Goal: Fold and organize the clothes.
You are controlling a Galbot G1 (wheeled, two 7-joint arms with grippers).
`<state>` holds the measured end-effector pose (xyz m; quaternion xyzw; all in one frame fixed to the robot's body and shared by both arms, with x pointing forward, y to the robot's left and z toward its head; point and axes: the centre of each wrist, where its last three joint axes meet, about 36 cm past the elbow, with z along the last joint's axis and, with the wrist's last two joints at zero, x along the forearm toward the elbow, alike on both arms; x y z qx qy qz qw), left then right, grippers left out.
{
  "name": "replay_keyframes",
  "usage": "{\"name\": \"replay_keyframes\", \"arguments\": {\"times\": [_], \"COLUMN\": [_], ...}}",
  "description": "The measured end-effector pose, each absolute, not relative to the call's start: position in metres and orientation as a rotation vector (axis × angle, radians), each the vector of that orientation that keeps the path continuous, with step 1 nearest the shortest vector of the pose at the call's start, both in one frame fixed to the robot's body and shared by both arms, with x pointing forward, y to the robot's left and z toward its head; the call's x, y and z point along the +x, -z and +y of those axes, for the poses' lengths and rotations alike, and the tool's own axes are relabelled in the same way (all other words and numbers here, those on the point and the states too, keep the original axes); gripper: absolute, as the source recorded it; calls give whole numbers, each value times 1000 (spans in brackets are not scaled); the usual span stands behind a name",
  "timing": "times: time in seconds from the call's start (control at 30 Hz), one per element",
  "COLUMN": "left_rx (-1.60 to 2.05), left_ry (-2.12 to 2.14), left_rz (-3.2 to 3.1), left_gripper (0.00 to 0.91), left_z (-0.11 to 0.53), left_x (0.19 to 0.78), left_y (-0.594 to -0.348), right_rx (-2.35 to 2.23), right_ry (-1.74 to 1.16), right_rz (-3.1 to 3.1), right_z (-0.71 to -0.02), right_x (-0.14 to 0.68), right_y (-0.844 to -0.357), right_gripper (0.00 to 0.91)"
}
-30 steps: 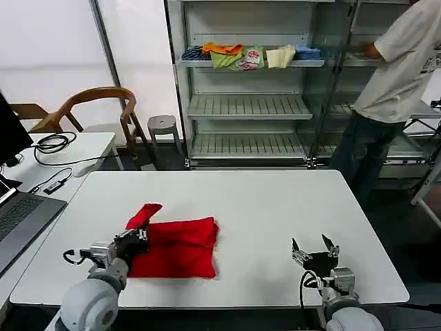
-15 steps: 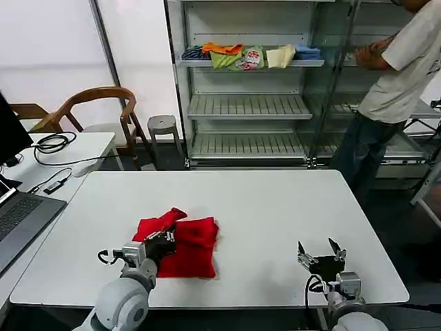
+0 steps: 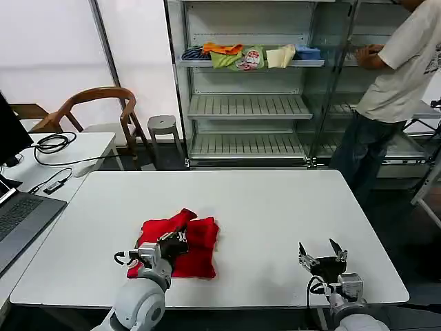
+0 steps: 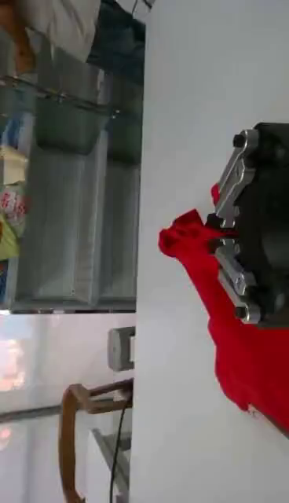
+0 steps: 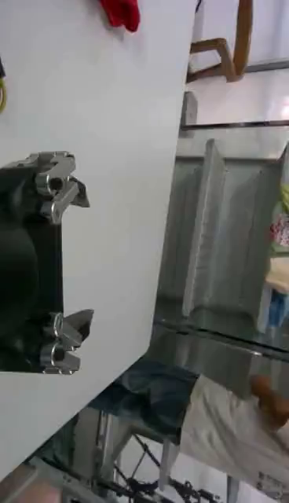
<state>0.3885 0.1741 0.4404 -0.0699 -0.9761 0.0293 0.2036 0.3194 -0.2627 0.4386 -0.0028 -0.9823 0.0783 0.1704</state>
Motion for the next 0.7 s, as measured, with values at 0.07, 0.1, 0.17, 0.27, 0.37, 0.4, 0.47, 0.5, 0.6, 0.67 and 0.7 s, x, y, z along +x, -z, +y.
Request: {"name": "replay_keyframes", "arguments": {"times": [0.07, 0.1, 0.17, 0.27, 0.37, 0.4, 0.47, 0.5, 0.6, 0.67, 0.7], "left_rx": [-196, -198, -196, -192, -197, -200, -209, -215, -234, -245, -250], "left_ry": [-91, -97, -106, -123, -160, -180, -219, -239, -301, -337, -352], "left_rz": [-2720, -2718, -2718, -2715, -2719, -2721, -2724, -2725, -2726, -2730, -2734], "left_gripper": [30, 40, 907, 907, 907, 907, 907, 907, 907, 907, 907], "left_z": [171, 169, 166, 162, 158, 156, 153, 151, 145, 142, 142], "left_x": [387, 387, 386, 387, 389, 390, 391, 392, 395, 395, 395], "left_y": [-440, -439, -439, -438, -439, -440, -441, -440, -440, -440, -441], "right_rx": [-6, -7, -5, -3, -5, -6, -4, -3, -4, -4, -5], "right_ry": [-224, -225, -226, -228, -226, -226, -225, -226, -230, -231, -232], "right_rz": [-2790, -2790, -2790, -2790, -2790, -2789, -2789, -2789, -2787, -2786, -2787], "right_z": [-264, -264, -265, -267, -268, -268, -268, -269, -271, -272, -273], "right_x": [319, 319, 318, 317, 315, 315, 314, 313, 312, 311, 310], "right_y": [-439, -439, -439, -440, -440, -439, -440, -440, -440, -439, -439], "right_gripper": [907, 907, 907, 907, 907, 907, 907, 907, 907, 907, 907]}}
